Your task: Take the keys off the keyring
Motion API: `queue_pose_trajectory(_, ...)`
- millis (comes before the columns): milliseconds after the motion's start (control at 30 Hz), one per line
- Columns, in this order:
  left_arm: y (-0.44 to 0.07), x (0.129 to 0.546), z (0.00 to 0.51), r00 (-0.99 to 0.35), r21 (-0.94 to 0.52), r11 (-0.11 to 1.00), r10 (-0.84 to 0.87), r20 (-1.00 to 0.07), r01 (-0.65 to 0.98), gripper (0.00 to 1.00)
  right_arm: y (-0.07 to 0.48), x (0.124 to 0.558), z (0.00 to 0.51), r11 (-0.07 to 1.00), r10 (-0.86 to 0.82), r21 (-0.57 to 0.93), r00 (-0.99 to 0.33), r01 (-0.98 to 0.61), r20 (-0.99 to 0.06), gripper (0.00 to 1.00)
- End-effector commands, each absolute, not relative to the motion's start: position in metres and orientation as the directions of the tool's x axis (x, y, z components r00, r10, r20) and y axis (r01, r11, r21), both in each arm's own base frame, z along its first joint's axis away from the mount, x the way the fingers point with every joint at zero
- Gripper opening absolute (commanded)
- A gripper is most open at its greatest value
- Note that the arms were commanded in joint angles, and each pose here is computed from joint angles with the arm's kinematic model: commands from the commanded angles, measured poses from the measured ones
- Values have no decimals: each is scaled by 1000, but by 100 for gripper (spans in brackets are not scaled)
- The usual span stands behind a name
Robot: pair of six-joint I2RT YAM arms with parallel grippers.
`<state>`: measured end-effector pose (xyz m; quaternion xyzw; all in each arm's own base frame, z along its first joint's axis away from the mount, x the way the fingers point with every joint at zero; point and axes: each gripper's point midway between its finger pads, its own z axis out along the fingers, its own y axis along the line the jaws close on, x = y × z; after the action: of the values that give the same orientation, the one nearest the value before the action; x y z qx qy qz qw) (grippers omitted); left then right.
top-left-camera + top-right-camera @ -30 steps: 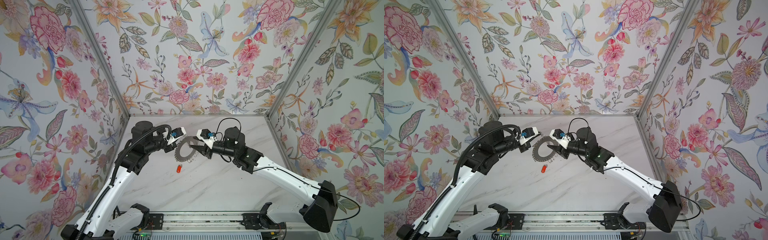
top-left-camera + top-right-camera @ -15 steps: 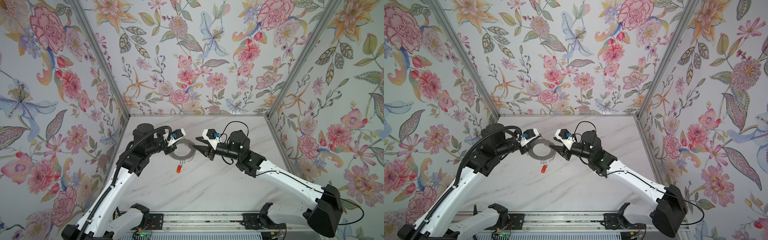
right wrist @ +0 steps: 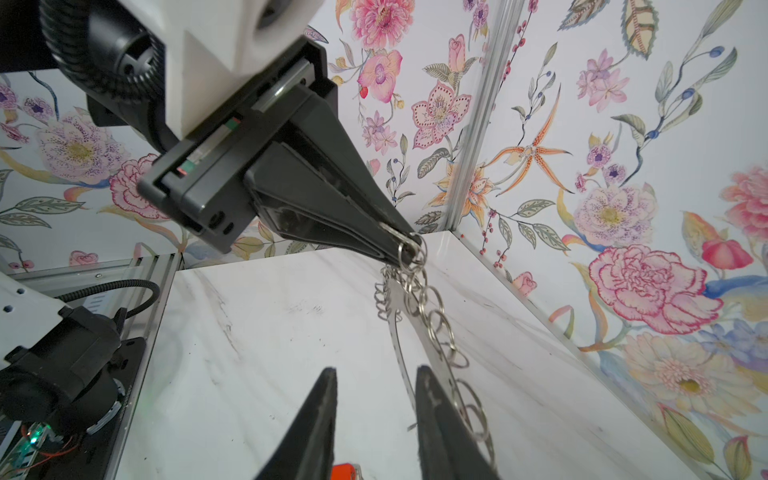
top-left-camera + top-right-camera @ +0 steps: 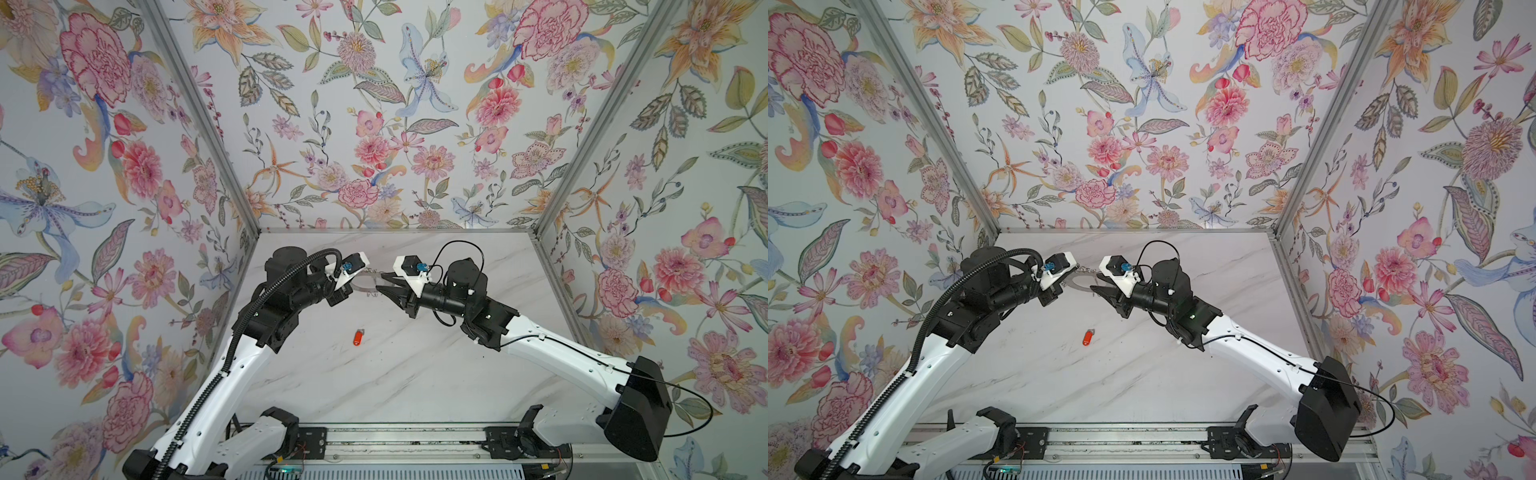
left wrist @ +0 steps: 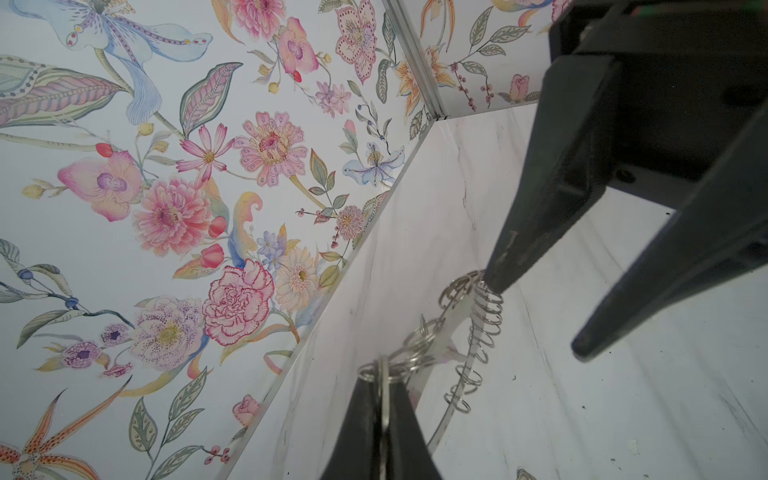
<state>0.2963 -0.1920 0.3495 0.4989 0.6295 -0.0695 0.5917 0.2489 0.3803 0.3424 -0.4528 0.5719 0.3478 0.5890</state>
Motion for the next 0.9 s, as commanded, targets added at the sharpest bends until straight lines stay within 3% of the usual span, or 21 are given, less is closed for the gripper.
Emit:
queue_pose_trajectory(0,-193,300,361,188,480,541,507,-841,690,0,382,261,350,449,-60,-164,154,-879,-986,30)
queue_pose_trajectory(667,-196,293,367,179,452,546,479,-859,705,0,406,283,336,500,-10,-139,155,-855,-988,21)
queue_pose_trajectory(867,-196,293,368,184,458,545,483,-856,702,0,412,275,340,442,21,-139,165,-886,-986,20)
